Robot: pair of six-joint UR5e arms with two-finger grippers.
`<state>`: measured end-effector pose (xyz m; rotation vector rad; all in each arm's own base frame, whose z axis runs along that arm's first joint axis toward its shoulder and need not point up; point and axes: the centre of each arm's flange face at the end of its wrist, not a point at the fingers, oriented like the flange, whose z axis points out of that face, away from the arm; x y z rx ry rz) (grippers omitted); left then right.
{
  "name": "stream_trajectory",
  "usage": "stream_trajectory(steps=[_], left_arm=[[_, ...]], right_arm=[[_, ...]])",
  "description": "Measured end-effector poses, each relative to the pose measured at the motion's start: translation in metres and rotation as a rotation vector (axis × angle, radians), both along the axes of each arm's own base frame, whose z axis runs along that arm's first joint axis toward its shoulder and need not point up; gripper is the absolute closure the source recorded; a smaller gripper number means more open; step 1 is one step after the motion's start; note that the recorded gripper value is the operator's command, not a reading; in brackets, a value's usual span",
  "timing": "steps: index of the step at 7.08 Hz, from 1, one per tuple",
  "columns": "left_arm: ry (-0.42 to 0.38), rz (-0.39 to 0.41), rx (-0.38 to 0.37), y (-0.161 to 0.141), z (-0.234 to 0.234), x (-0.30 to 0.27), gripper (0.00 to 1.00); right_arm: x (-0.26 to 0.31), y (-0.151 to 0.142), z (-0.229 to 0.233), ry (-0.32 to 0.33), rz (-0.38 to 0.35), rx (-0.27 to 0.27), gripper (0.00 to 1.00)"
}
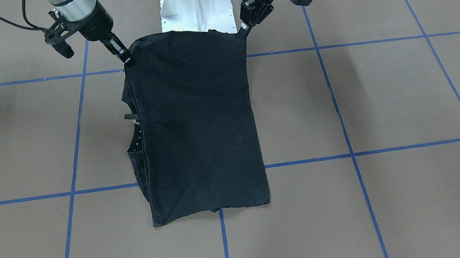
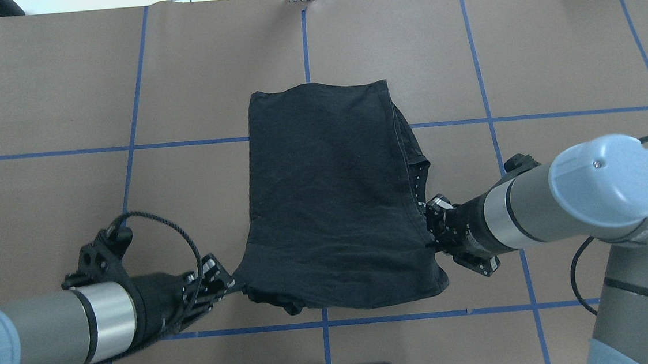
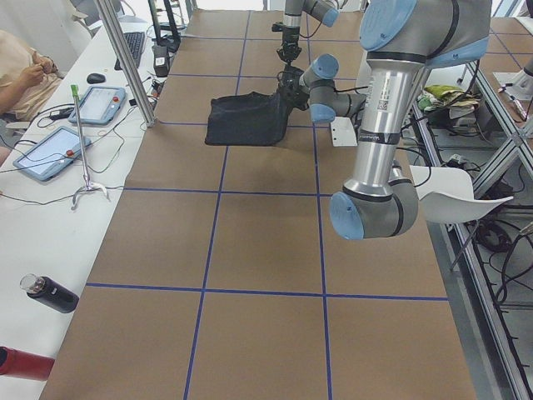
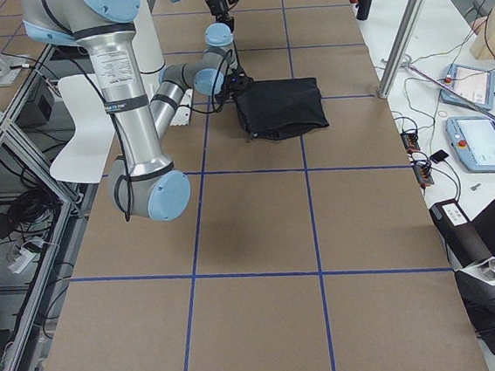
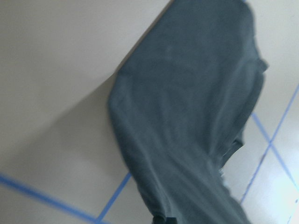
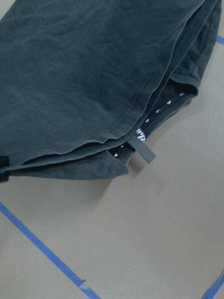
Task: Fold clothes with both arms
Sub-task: 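Lift the near end with both grippers and fold it toward the far end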
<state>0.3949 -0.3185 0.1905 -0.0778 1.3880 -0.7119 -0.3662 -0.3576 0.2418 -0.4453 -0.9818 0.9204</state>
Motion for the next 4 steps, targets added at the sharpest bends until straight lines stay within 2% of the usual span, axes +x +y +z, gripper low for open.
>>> stream_trajectory(steps=[2,4], left_arm=[[-0.068,-0.088,0.038,-0.078,-0.001,0.001,1.0],[-0.112,-0.13,0.047,-0.124,0.004,0.007,1.0]], right_arm=[[0.0,-0.066,0.001,0.013,0.012,-0.003,1.0],[-0.012,-0.129,0.004,0.042,0.001,0.012,1.0]])
